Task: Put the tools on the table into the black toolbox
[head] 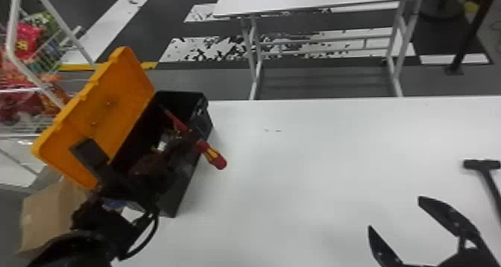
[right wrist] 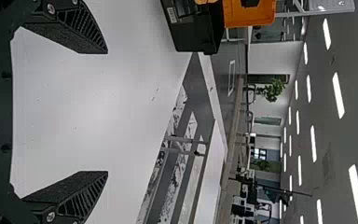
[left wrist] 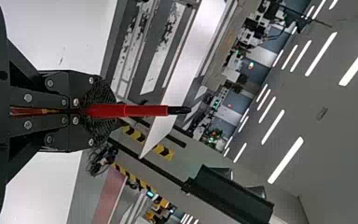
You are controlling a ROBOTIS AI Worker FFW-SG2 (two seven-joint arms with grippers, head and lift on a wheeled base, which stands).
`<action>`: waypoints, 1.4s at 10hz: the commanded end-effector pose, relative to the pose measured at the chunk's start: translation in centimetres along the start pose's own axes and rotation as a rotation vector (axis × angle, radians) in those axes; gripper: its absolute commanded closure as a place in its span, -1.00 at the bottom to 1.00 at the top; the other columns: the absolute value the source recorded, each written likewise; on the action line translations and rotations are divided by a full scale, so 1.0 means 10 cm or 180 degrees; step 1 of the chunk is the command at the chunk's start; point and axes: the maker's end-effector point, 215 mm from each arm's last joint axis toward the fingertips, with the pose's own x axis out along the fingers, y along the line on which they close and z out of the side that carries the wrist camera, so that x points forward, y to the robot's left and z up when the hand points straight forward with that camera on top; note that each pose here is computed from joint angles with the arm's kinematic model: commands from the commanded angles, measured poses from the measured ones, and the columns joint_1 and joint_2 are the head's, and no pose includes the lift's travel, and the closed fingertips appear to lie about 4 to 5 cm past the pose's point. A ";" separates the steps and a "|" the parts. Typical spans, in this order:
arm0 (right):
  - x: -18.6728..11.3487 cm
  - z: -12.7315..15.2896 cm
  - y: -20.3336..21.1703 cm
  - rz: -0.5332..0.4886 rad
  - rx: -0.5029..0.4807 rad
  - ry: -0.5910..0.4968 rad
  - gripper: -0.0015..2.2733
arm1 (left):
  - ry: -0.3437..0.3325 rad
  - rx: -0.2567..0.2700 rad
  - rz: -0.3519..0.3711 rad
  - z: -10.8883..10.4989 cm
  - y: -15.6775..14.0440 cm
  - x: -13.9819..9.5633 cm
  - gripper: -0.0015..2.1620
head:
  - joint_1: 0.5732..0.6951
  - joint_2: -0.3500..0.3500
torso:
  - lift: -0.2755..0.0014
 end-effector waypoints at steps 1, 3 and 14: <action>-0.04 -0.04 -0.10 -0.0064 0.0014 0.0026 -0.91 | -0.0137 0.0056 0.0148 0.31 0.28 -0.03 0.97 | 1.00 0.77 | 0.45; -0.04 -0.05 -0.12 -0.0088 0.0035 0.0029 -0.91 | -0.0257 0.0128 0.0427 0.55 0.73 -0.12 0.97 | 1.00 0.88 | 0.45; -0.30 -0.25 -0.53 -0.0420 0.0196 0.0163 -0.91 | -0.0459 0.0567 0.1278 0.64 1.65 -0.44 -1.00 | 1.00 1.00 | 0.45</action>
